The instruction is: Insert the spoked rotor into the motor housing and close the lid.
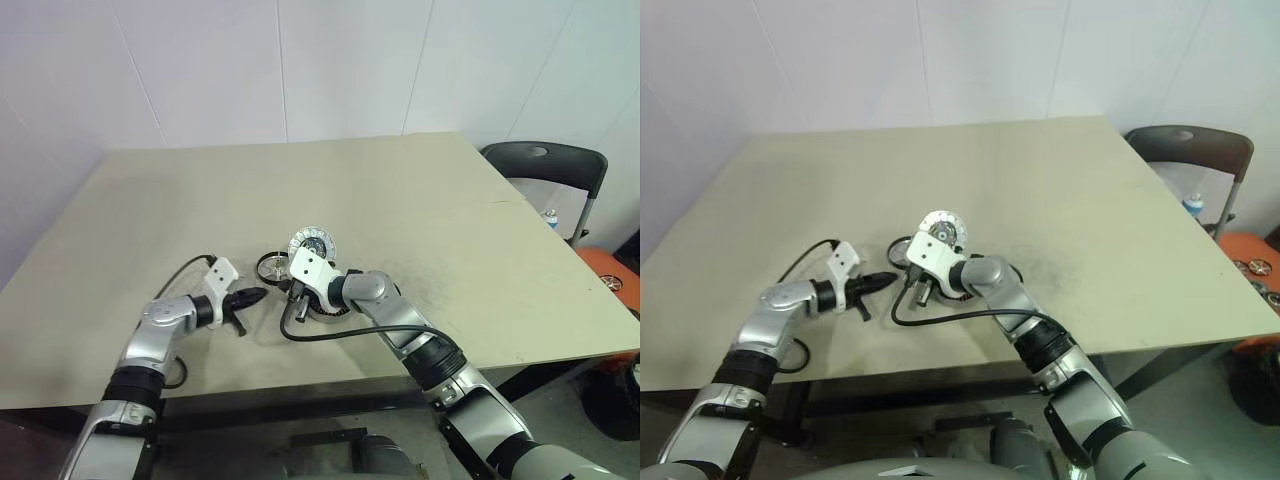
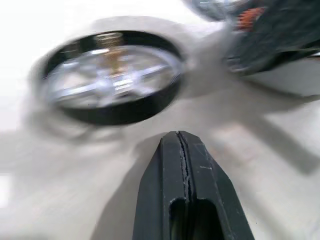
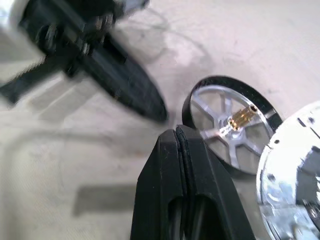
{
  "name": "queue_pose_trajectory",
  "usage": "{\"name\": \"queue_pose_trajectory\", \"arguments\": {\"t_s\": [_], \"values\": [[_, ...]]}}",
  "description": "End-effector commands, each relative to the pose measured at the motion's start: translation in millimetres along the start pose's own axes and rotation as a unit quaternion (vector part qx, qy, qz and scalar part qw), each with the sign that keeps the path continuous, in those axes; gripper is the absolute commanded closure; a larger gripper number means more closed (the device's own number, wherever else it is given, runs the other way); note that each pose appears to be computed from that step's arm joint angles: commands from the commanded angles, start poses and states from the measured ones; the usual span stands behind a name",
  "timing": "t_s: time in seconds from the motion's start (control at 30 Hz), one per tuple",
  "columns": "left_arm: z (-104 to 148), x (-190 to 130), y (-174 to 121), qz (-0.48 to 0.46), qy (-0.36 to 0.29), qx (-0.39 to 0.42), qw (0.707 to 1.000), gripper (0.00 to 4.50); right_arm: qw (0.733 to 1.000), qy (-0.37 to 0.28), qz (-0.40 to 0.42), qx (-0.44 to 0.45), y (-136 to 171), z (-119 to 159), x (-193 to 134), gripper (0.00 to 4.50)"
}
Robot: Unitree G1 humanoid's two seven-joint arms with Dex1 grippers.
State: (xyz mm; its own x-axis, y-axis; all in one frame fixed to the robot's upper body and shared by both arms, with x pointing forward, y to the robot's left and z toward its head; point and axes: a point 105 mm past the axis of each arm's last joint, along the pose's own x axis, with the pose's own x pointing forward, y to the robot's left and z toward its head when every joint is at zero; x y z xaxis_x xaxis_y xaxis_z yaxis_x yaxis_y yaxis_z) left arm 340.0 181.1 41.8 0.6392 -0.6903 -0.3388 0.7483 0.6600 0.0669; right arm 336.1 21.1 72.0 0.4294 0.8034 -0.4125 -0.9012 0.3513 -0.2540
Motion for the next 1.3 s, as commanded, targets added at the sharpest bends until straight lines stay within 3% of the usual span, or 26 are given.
{"name": "queue_pose_trajectory", "arguments": {"t_s": [0.03,0.23,0.5,0.63,0.97,1.3], "values": [[31,-5,9,0.006,-0.041,0.050,0.998,4.50,0.999,-0.026,-0.008,-0.024,-5,20,1,4.47],[51,5,6,-0.025,-0.050,0.102,0.993,4.50,0.999,-0.023,-0.008,-0.021,-5,17,1,4.47],[54,26,-2,-0.098,-0.012,0.181,0.978,4.50,0.999,-0.018,-0.022,-0.016,-12,13,-4,4.47],[47,28,-2,-0.127,0.012,0.198,0.972,3.62,0.999,-0.018,-0.030,-0.013,-16,12,-6,4.50],[42,38,7,-0.124,0.057,0.285,0.949,0.27,0.999,-0.013,-0.040,-0.010,-19,8,-11,4.50],[39,57,-3,-0.143,0.079,0.308,0.937,0.27,0.999,-0.016,-0.045,-0.006,-19,10,-11,4.50]]}}
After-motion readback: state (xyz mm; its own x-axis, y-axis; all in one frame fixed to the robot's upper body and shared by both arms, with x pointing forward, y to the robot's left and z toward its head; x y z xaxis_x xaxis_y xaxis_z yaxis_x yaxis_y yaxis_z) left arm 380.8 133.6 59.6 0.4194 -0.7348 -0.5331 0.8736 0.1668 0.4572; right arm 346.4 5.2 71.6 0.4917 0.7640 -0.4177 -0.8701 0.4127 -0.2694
